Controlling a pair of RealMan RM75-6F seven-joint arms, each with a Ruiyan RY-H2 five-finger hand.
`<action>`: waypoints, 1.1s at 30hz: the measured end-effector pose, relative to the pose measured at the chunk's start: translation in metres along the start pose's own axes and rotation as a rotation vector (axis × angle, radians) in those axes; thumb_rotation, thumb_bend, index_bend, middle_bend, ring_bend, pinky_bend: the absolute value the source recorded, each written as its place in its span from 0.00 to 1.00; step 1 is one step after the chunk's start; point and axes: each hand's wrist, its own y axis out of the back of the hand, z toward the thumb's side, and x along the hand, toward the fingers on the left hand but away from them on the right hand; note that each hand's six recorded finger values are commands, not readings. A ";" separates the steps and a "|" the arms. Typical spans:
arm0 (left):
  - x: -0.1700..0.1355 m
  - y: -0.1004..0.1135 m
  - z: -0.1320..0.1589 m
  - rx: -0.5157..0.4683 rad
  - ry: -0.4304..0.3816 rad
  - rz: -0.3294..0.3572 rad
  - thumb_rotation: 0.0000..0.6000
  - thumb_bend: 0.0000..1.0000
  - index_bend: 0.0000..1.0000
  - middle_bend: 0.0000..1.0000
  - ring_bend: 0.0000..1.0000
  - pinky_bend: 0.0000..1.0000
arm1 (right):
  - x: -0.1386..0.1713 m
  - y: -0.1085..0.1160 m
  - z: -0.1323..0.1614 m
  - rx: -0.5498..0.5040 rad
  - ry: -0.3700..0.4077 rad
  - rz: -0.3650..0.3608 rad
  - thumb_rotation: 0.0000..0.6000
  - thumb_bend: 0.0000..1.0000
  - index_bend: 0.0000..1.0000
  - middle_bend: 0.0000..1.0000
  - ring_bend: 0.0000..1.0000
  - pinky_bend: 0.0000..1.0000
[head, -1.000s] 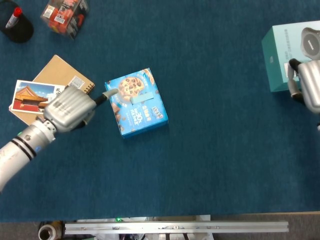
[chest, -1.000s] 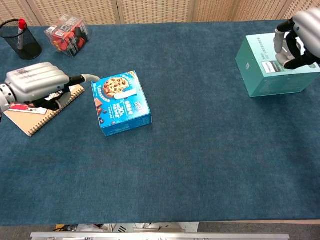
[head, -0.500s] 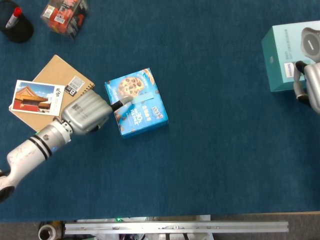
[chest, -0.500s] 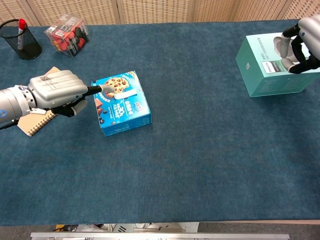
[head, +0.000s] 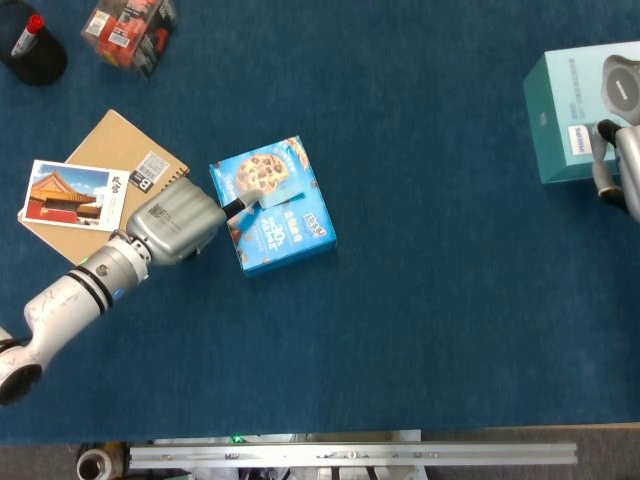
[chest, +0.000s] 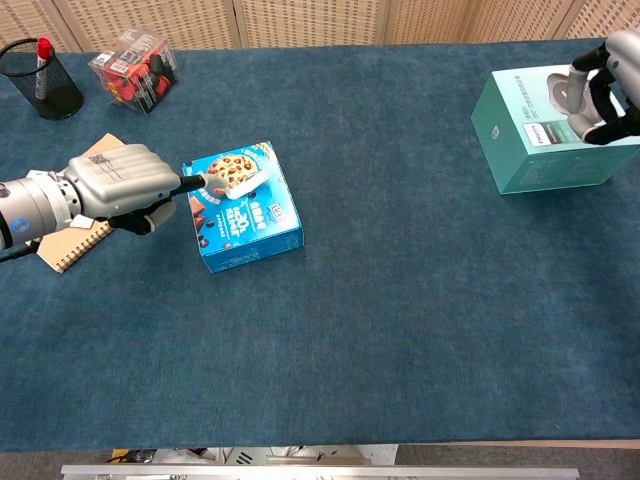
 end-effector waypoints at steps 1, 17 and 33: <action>0.000 -0.001 0.000 0.001 0.001 -0.003 1.00 0.76 0.07 0.86 0.98 1.00 | 0.000 0.000 0.000 0.000 0.000 0.001 1.00 0.42 0.59 0.81 0.89 1.00; -0.001 -0.007 0.004 0.005 0.006 -0.026 1.00 0.76 0.08 0.86 0.98 1.00 | 0.001 0.002 -0.007 -0.012 -0.011 -0.004 1.00 0.42 0.59 0.81 0.89 1.00; -0.009 0.000 0.008 0.001 0.000 0.001 1.00 0.76 0.08 0.86 0.98 1.00 | 0.002 0.003 -0.008 -0.022 -0.012 -0.006 1.00 0.42 0.59 0.81 0.89 1.00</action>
